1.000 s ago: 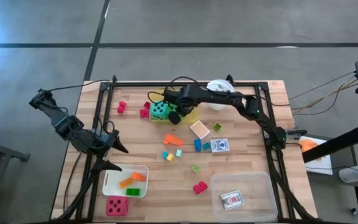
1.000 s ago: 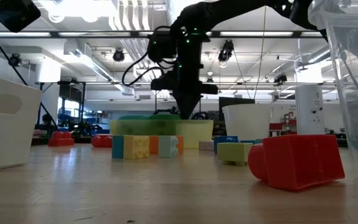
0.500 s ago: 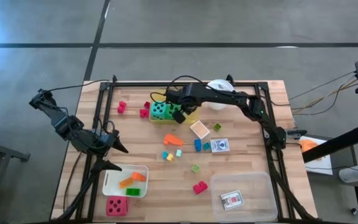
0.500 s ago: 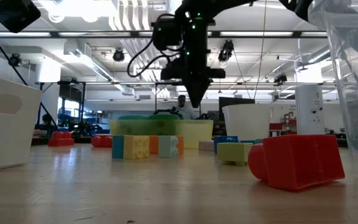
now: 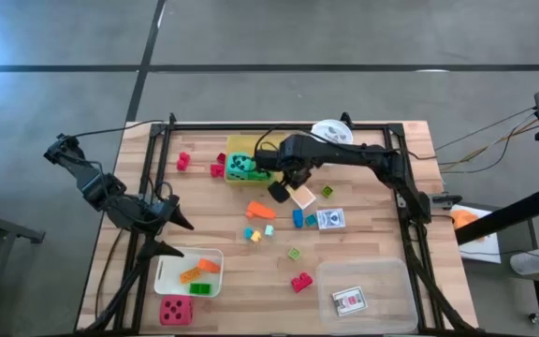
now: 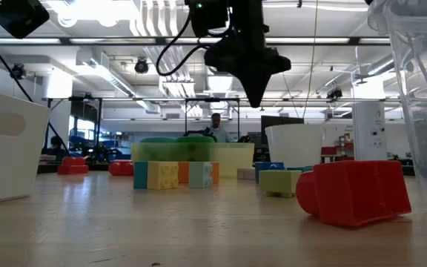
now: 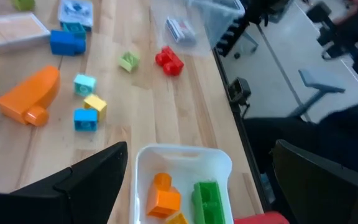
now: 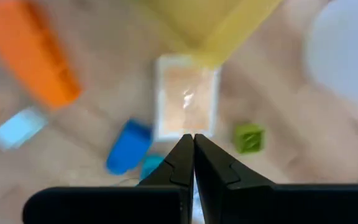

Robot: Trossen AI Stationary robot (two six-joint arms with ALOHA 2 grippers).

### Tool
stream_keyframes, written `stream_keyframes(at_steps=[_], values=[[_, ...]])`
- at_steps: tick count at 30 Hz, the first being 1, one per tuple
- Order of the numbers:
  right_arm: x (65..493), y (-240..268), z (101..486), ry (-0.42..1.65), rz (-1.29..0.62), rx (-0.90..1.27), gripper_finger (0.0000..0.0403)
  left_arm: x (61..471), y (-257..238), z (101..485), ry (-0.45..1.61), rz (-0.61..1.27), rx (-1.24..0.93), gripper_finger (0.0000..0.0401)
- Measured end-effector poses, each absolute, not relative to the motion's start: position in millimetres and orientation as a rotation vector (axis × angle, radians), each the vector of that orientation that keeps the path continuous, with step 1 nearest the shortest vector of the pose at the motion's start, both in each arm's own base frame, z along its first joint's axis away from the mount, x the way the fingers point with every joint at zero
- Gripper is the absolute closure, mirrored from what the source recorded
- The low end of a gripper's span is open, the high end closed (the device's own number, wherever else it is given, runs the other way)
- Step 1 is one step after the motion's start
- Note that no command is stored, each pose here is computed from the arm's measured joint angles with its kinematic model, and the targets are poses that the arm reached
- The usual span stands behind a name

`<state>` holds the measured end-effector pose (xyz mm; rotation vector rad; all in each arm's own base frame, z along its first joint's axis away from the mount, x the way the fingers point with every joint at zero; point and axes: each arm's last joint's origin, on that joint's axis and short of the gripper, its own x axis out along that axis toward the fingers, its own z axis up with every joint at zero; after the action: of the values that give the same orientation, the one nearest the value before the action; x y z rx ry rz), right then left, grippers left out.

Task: Pick & Place Toys
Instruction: Put the top left red game piece into the white bin

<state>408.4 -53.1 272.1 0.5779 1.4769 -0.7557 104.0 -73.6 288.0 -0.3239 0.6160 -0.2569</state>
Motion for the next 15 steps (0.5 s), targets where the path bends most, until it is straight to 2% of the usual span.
stream_keyframes(at_steps=[8,15], values=[[408,-23,274,1.493,-0.728,0.578,0.0394,109,-72,297,0.494,-0.188,-0.336,0.0015],[397,7,298,1.399,-0.74,0.526,0.0394,109,-72,296,0.486,-0.177,-0.318,0.0015]])
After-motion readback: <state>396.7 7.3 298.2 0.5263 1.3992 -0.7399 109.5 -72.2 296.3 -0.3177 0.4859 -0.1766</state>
